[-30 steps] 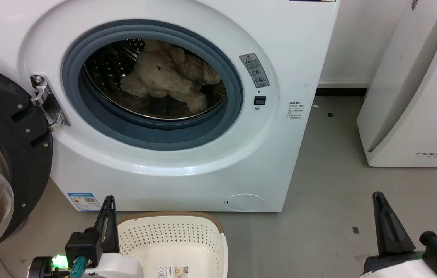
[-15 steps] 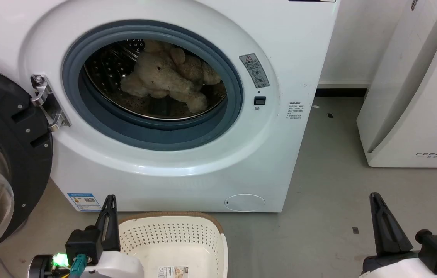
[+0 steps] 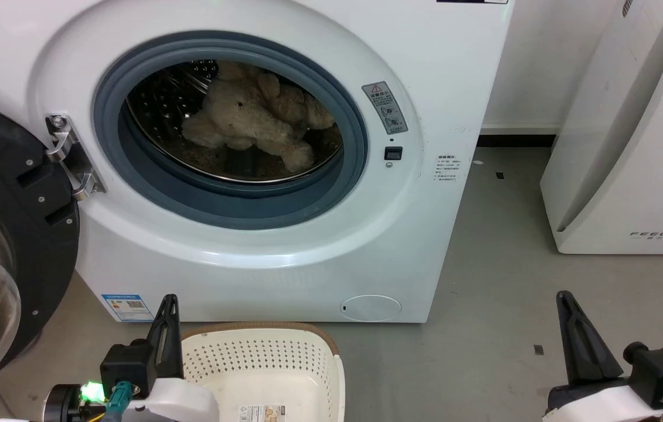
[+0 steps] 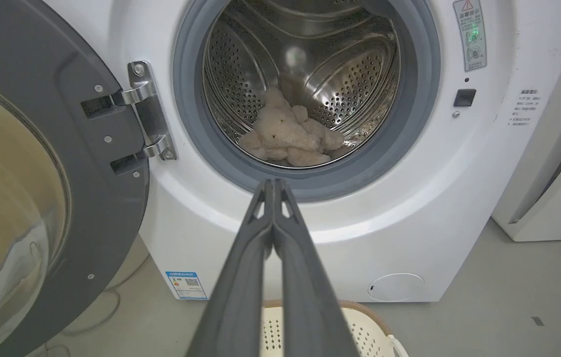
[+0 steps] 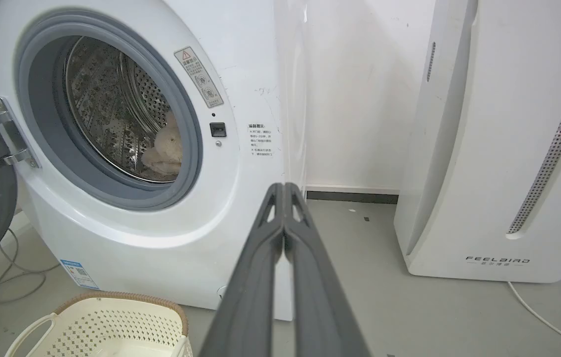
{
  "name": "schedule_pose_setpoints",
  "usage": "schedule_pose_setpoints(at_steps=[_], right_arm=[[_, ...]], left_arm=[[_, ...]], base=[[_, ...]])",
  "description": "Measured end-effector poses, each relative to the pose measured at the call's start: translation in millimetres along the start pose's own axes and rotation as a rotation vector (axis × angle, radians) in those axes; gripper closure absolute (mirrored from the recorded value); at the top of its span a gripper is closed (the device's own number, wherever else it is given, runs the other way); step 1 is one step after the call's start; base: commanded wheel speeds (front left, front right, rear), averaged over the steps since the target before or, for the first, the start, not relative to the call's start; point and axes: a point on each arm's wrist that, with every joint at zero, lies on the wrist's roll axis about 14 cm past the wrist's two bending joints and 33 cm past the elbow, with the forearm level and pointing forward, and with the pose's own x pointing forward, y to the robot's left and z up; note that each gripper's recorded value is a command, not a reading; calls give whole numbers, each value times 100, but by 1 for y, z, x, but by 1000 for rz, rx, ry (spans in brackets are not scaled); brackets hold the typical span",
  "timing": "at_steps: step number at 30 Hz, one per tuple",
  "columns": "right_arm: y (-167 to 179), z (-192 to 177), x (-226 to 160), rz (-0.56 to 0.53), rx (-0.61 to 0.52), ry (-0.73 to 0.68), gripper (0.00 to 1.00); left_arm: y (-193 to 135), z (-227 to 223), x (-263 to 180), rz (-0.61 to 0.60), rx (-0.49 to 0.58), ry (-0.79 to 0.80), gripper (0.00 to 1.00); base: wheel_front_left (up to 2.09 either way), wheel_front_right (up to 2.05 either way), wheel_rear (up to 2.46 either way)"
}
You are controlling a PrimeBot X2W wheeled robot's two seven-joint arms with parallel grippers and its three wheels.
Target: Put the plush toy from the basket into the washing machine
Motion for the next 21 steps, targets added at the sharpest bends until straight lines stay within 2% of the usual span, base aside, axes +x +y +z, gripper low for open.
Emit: schedule_pose_setpoints(at_steps=[21], right_arm=[[1,-3,2,6,-22,35,100]], left_arm=[[-4,3,1,-20,-2,16,100]], base=[[0,0,0]])
